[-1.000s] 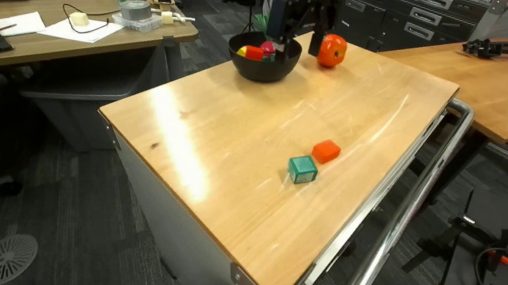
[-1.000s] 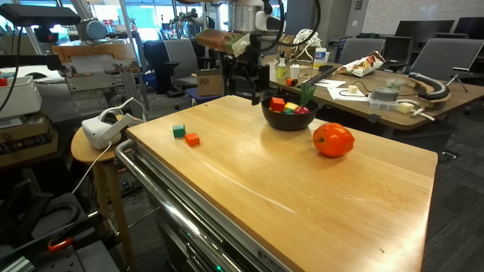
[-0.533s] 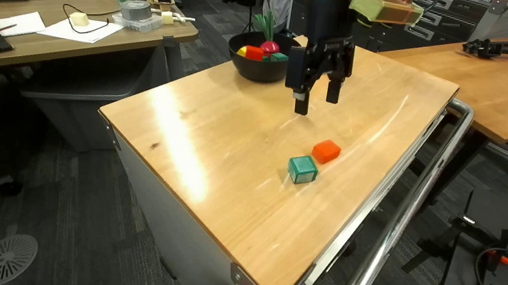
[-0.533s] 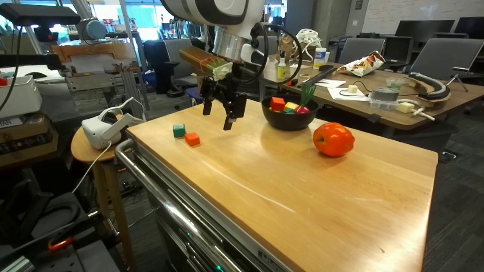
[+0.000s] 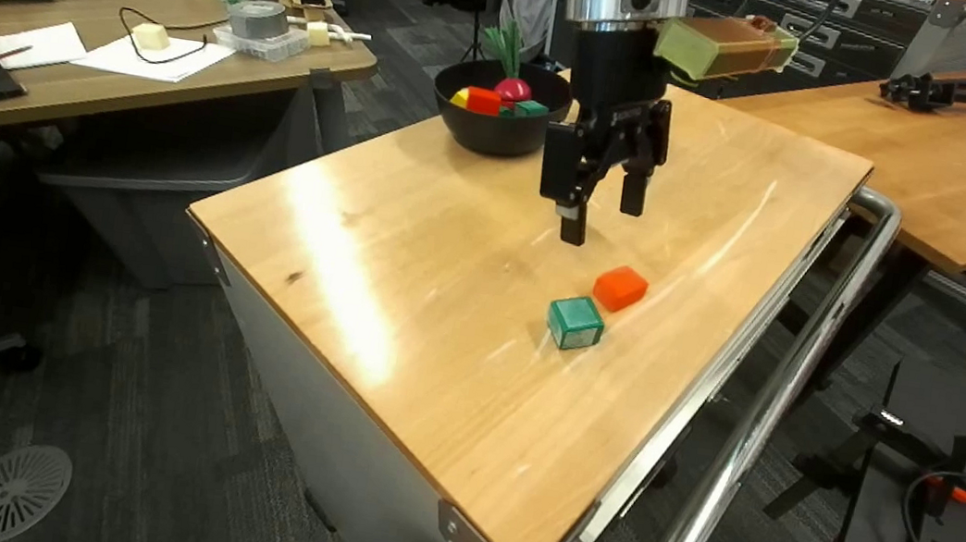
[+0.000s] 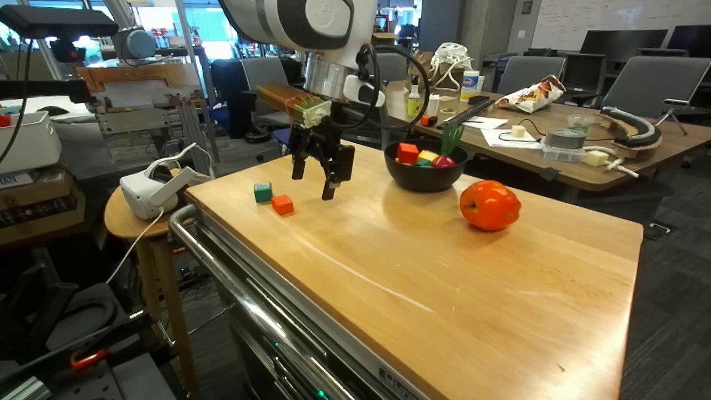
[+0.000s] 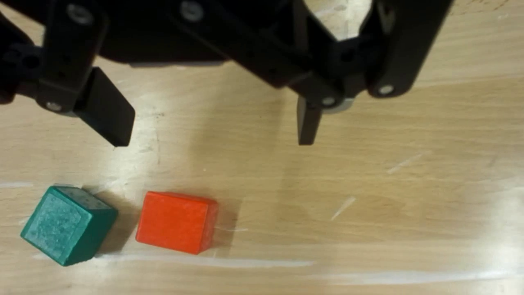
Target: Place the toys in the black bowl then put the apple at the left back corner of the trolley
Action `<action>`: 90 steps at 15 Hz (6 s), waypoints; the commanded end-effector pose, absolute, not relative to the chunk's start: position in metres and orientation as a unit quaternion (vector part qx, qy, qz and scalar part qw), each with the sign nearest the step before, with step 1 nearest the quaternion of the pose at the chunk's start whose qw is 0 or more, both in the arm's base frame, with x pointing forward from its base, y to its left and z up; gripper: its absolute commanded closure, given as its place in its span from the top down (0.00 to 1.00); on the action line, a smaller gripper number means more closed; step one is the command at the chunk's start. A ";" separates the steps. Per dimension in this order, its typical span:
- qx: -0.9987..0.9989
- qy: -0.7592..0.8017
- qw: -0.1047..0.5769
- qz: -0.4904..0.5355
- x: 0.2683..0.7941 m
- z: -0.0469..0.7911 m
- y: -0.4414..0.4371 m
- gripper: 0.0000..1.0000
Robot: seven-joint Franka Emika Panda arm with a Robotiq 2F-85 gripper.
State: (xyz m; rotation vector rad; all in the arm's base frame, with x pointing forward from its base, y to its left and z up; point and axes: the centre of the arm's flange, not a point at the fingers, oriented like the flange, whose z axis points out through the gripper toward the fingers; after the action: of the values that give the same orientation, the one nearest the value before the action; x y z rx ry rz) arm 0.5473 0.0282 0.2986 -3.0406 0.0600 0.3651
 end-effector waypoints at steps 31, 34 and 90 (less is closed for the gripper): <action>-0.978 0.026 -0.101 -0.181 0.588 0.460 0.028 0.21; -0.957 0.019 -0.133 -0.258 0.625 0.468 0.018 0.21; -0.971 -0.218 -0.098 -0.018 0.442 0.289 0.183 1.00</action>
State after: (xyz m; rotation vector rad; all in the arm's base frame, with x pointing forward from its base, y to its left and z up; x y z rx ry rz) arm 0.4363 0.1850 0.3005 -3.2375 -0.7641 0.0107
